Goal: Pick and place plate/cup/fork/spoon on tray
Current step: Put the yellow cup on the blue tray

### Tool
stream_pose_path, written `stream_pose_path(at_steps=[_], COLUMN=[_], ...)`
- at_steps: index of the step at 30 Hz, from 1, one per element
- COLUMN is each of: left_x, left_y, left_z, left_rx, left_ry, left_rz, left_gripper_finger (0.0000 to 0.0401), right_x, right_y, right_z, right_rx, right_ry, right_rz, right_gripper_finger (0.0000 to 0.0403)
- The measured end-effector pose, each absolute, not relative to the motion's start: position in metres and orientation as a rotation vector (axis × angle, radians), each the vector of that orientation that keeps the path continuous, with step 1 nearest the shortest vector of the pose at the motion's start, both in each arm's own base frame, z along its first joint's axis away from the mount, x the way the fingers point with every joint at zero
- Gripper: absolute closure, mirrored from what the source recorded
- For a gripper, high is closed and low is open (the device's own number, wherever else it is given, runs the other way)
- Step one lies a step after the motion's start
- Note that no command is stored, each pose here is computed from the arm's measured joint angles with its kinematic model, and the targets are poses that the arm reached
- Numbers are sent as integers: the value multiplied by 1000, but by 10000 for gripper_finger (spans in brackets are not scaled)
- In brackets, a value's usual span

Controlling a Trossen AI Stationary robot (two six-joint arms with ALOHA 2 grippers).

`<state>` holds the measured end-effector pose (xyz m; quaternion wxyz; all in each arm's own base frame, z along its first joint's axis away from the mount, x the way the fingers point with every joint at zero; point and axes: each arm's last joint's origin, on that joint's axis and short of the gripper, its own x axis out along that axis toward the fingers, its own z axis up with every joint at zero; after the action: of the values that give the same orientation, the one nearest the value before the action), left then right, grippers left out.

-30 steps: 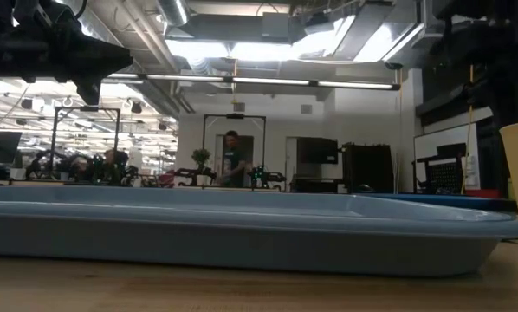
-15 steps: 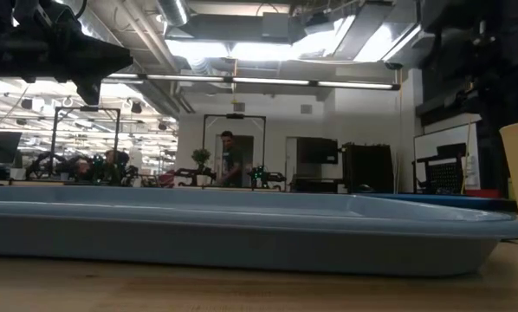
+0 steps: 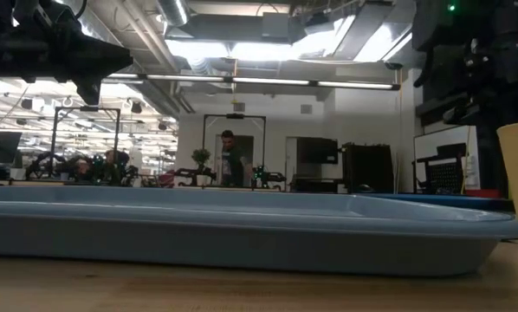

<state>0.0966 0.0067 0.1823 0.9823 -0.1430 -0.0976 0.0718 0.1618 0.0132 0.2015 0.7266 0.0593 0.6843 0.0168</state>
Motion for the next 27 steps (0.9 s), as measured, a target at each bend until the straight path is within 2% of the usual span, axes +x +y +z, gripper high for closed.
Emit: stream_pose_path(at_steps=[3,10,15,23,27], left_x=[97,97,97,97,97], left_y=[7,7,7,7,7], left_z=[182,182,182,182,182], left_rx=[-288,-288,-288,-288,-288], left_ry=[-197,-196,-196,-197,-197], left_rz=[144,144,144,144,144], left_gripper_finger=[346,346,346,346,346], right_x=[162,172,187,242,276], right_y=[13,14,13,13,13], right_z=[202,231,270,298,298], right_rx=[135,167,86,-95,-173], right_ry=[1509,1446,1273,1060,1039], right_rz=[41,9,-3,-20,0], right_gripper_finger=[391,398,400,401,401])
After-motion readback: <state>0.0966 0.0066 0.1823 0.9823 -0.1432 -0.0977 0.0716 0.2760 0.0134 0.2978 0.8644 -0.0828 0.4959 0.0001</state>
